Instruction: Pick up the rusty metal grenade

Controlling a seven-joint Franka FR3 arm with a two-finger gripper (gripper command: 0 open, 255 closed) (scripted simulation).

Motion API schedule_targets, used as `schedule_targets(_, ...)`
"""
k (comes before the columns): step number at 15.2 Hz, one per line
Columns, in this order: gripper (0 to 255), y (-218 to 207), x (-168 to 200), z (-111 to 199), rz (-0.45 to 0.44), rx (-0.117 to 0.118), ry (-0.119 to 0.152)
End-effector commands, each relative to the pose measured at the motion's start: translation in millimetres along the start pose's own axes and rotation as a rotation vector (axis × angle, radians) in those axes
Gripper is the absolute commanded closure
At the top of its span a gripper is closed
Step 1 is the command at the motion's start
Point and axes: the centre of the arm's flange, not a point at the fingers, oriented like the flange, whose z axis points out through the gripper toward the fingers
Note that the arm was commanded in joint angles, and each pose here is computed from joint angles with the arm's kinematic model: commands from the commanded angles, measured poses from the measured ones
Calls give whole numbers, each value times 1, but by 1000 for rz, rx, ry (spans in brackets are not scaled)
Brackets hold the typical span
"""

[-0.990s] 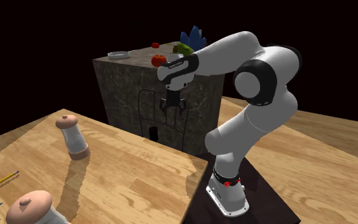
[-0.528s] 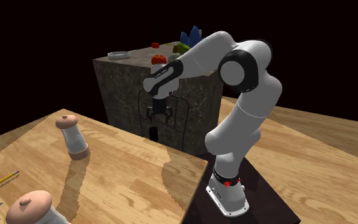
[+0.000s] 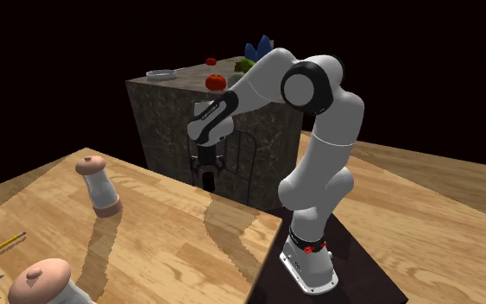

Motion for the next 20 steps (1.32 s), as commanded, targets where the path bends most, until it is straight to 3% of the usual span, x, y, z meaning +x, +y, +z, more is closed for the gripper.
schedule_targets(1, 0, 0, 1, 11, 0, 1, 1)
schedule_targets(4, 0, 0, 2, 19, 0, 1, 0)
schedule_targets(5, 255, 0, 2, 19, 0, 1, 0)
schedule_targets(14, 255, 0, 2, 19, 0, 1, 1)
schedule_targets(20, 255, -1, -1, -13, 0, 1, 1)
